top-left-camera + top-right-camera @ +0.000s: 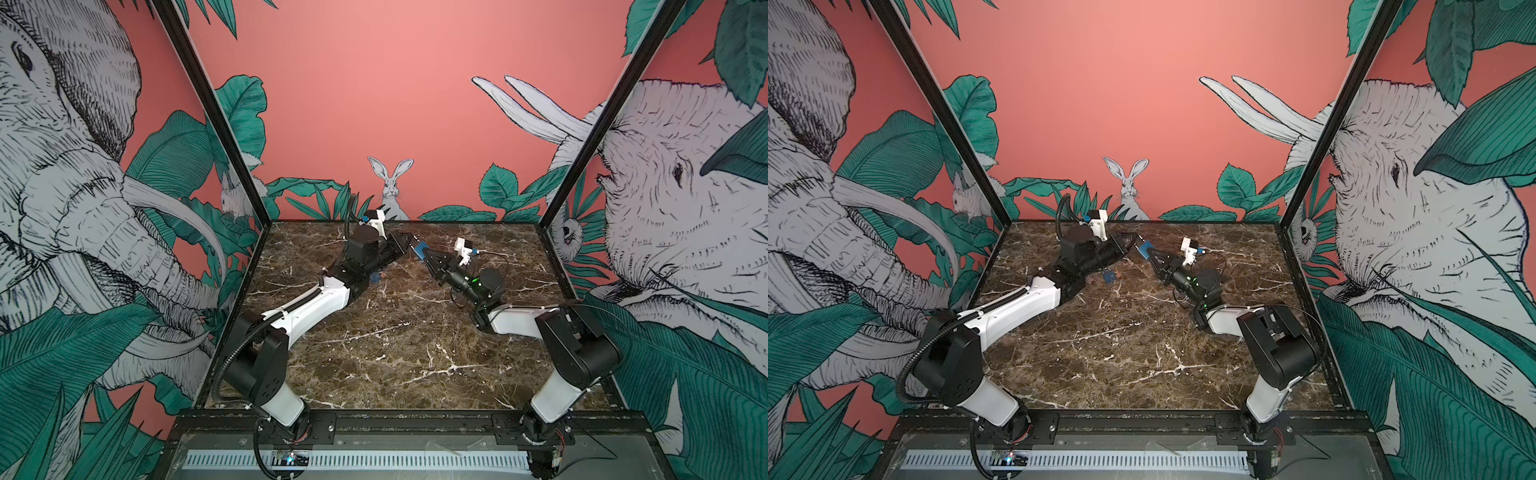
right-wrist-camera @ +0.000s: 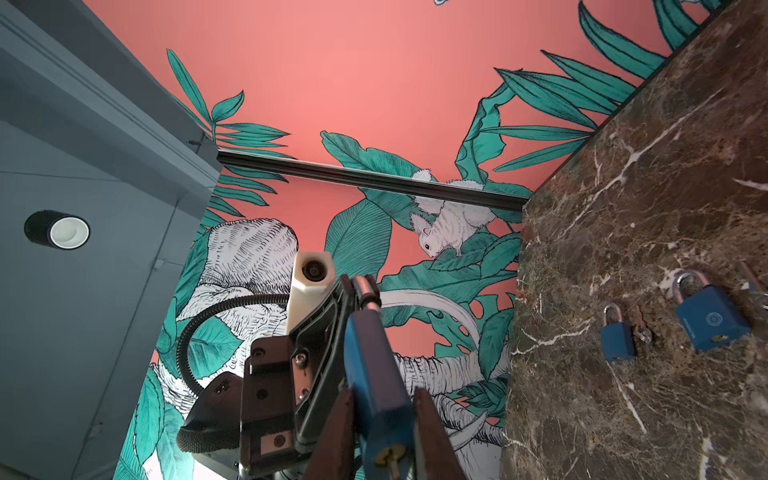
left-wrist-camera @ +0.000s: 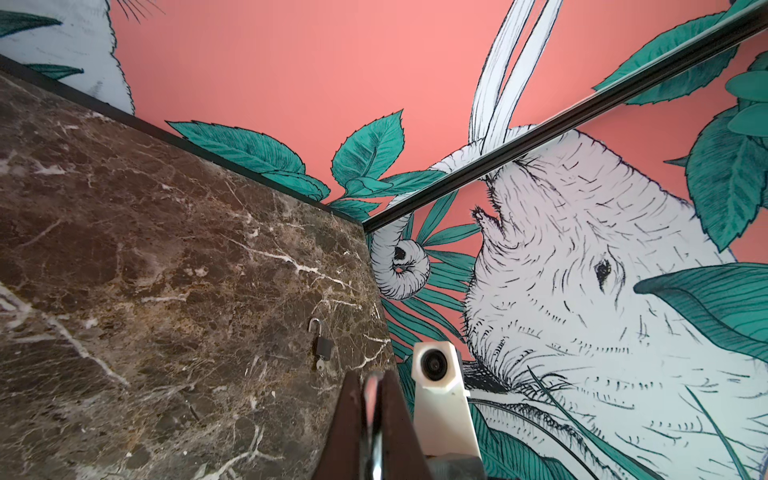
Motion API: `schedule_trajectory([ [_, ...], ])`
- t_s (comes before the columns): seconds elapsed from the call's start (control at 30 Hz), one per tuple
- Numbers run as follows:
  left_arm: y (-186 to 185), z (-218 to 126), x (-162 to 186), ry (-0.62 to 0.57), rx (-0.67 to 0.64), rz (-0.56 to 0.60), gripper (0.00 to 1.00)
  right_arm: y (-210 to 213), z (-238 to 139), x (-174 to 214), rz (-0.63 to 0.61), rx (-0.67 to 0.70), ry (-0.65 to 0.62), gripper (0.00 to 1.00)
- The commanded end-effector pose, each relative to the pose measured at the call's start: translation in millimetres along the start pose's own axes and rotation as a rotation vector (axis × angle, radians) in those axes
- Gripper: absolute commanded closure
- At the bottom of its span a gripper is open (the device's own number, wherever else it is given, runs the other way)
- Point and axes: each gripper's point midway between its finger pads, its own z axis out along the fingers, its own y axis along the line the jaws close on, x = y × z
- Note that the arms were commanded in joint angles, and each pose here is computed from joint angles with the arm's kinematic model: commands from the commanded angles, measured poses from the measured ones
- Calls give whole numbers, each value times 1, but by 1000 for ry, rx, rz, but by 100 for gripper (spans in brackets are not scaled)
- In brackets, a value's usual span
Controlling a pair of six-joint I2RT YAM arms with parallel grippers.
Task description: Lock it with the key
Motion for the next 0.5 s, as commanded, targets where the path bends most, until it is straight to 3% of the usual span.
schedule_trajectory([
  [0.0,-60,-5,112,390,216,26,100,34,21,26,-72,-121,129,86],
  [0.47,-64,-10,115,381,221,64,100,25,24,33,-81,-108,152,86],
])
